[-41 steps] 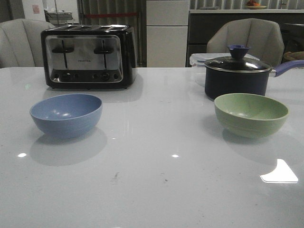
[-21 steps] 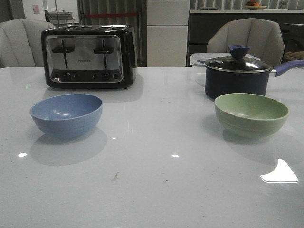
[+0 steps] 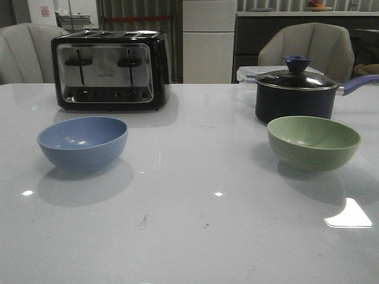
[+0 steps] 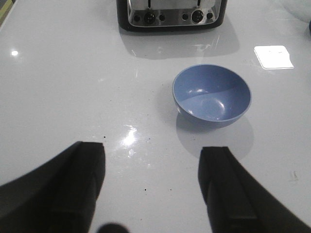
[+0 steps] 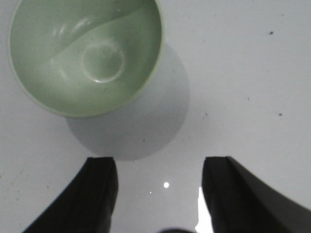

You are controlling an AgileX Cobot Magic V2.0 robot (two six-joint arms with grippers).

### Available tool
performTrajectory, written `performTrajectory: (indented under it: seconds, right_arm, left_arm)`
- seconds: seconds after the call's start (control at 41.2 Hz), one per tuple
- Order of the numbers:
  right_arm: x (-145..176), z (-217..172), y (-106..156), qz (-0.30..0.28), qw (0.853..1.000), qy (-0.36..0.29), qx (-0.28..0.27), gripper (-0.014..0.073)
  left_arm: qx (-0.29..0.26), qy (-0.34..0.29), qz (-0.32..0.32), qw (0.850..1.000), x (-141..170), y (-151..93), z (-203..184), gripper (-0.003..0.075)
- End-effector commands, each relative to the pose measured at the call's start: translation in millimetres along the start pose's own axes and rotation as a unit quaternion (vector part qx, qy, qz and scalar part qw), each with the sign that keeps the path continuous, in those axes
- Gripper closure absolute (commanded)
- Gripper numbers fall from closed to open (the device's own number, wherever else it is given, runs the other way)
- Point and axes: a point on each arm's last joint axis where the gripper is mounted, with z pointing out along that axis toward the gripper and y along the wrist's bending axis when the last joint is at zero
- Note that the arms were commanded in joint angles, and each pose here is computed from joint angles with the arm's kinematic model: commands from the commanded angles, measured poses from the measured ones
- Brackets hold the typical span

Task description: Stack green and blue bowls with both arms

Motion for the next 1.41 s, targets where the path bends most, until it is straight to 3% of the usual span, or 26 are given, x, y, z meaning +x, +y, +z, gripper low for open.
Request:
performTrajectory:
  seconds: [0.0, 0.437, 0.656, 0.85, 0.972, 1.117, 1.385]
  right_arm:
    - [-30.6, 4.8, 3.2, 0.007, 0.999, -0.038, -0.007, 0.0096]
    - [-87.7, 78.8, 5.8, 0.02, 1.0, 0.013, -0.014, 0.0118]
    - [-91.6, 98.6, 5.2, 0.011, 0.999, 0.045, -0.014, 0.0293]
    - [-93.1, 94.0, 5.9, 0.0, 0.999, 0.044, -0.015, 0.0476]
    - [-94.6, 80.8, 10.2, -0.024, 0.999, 0.037, -0.02, 0.0521]
    - [-93.6, 55.6, 31.0, -0.063, 0.997, 0.029, -0.036, 0.0525]
    - [-70.5, 38.6, 108.2, -0.169, 0.981, 0.038, -0.091, 0.0525]
  left_arm:
    - [-0.001, -0.047, -0.008, 0.999, -15.6, 0.3, -4.4, 0.0235]
    - [-0.001, -0.047, -0.008, 0.999, -15.6, 0.3, -4.4, 0.0235]
    - [-0.001, -0.048, -0.008, 0.999, -15.8, 0.3, -4.4, 0.0235]
    - [-0.001, -0.048, -0.008, 0.999, -15.8, 0.3, -4.4, 0.0235]
    - [-0.001, -0.048, -0.008, 0.999, -15.8, 0.3, -4.4, 0.0235]
    - [-0.001, -0.048, -0.008, 0.999, -15.8, 0.3, -4.4, 0.0235]
    - [-0.001, -0.048, -0.008, 0.999, -15.9, 0.3, -4.5, 0.0235]
